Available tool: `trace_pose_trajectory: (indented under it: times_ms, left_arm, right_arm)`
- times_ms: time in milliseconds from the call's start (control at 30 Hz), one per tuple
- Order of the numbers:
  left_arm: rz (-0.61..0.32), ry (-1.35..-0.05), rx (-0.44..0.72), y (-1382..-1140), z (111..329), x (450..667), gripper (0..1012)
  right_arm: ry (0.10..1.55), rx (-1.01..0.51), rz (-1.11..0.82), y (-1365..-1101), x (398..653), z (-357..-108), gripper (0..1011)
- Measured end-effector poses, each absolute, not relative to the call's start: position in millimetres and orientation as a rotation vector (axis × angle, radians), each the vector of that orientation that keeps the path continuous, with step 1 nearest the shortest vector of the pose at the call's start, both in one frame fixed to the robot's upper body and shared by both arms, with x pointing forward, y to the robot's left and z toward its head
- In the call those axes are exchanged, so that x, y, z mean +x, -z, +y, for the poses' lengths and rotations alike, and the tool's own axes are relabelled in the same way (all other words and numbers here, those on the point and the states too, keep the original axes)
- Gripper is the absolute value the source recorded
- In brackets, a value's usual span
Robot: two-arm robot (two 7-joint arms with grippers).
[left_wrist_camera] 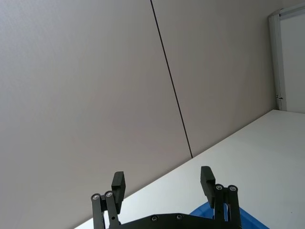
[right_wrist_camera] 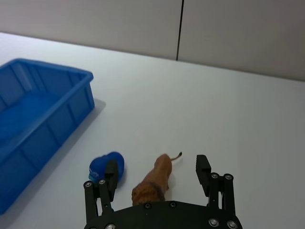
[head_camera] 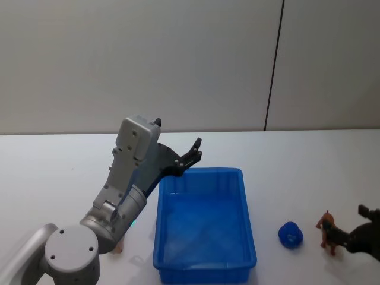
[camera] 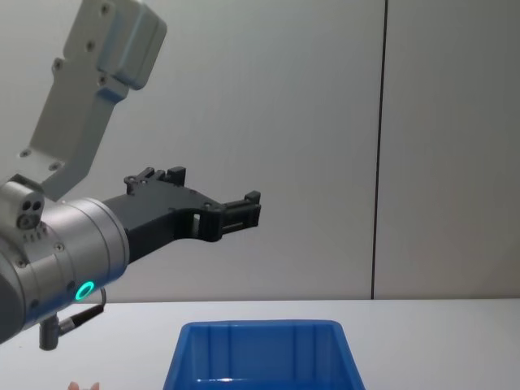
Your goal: Pick up the two dolls from the table and place them into the box.
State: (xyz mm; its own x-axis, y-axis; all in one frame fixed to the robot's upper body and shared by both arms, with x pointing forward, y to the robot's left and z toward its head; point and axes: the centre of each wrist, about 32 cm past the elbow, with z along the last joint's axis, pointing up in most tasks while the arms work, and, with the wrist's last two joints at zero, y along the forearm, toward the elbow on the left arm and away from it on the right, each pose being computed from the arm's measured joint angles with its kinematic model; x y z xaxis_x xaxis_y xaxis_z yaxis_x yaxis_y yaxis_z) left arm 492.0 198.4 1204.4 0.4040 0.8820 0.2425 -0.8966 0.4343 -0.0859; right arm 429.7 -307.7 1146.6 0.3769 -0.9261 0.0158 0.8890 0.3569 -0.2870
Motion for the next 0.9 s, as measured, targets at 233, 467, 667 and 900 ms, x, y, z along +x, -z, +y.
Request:
trace_pose_trajectory:
  times_ms: [233, 467, 667, 900]
  left_arm:
    - [-0.268, -1.124, 0.061, -1204.4, 198.4, 492.0, 1001]
    - [-0.268, -1.124, 0.061, -1204.4, 198.4, 492.0, 1001]
    - [-0.268, -1.124, 0.061, -1204.4, 198.4, 492.0, 1001]
    - [-0.268, -1.124, 0.061, -1204.4, 198.4, 492.0, 1001]
  right_arm:
    - [1.171, -0.315, 0.191, -1133.3, 429.6, -306.3, 1001]
    - [1.166, -0.337, 0.208, -1126.2, 431.7, -302.1, 1001]
    - [1.169, -0.353, 0.224, -1120.8, 435.6, -297.0, 950]
    - [1.181, -0.368, 0.237, -1117.5, 438.8, -293.6, 781]
